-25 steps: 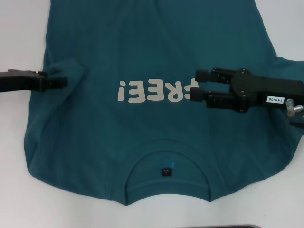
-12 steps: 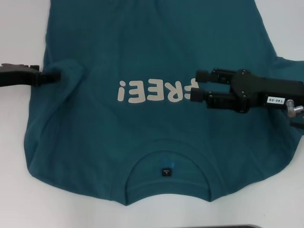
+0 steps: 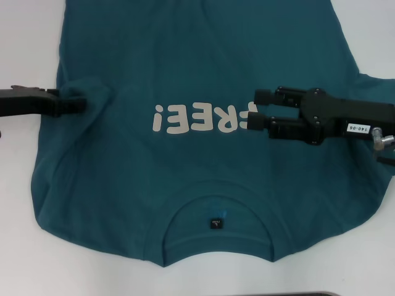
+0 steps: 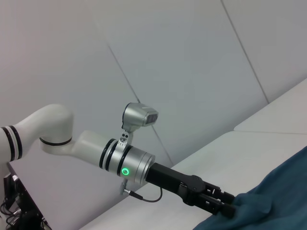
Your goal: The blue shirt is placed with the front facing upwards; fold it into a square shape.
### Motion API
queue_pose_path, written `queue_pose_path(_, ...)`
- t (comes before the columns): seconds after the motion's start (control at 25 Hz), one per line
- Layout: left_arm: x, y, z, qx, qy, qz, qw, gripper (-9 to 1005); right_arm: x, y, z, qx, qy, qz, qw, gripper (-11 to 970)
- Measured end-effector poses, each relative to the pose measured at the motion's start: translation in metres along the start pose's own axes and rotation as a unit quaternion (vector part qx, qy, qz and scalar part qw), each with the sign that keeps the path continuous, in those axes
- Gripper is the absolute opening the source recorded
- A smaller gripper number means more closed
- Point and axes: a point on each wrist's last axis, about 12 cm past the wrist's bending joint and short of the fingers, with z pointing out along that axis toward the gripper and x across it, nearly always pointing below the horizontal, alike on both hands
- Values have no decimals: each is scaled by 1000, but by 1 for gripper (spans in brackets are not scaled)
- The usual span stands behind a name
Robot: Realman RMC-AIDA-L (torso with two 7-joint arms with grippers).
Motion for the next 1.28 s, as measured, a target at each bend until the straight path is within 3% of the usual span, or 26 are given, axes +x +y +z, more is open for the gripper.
queue_pose_path(0.84, 3, -2, -3, 11, 13, 5, 1000, 667, -1, -1, -1, 2, -1, -1, 1000, 768)
queue_pose_path(1.28, -1, -7, -7, 17, 16, 9, 1000, 176, 0, 0, -1, 2, -2, 1, 1000, 768)
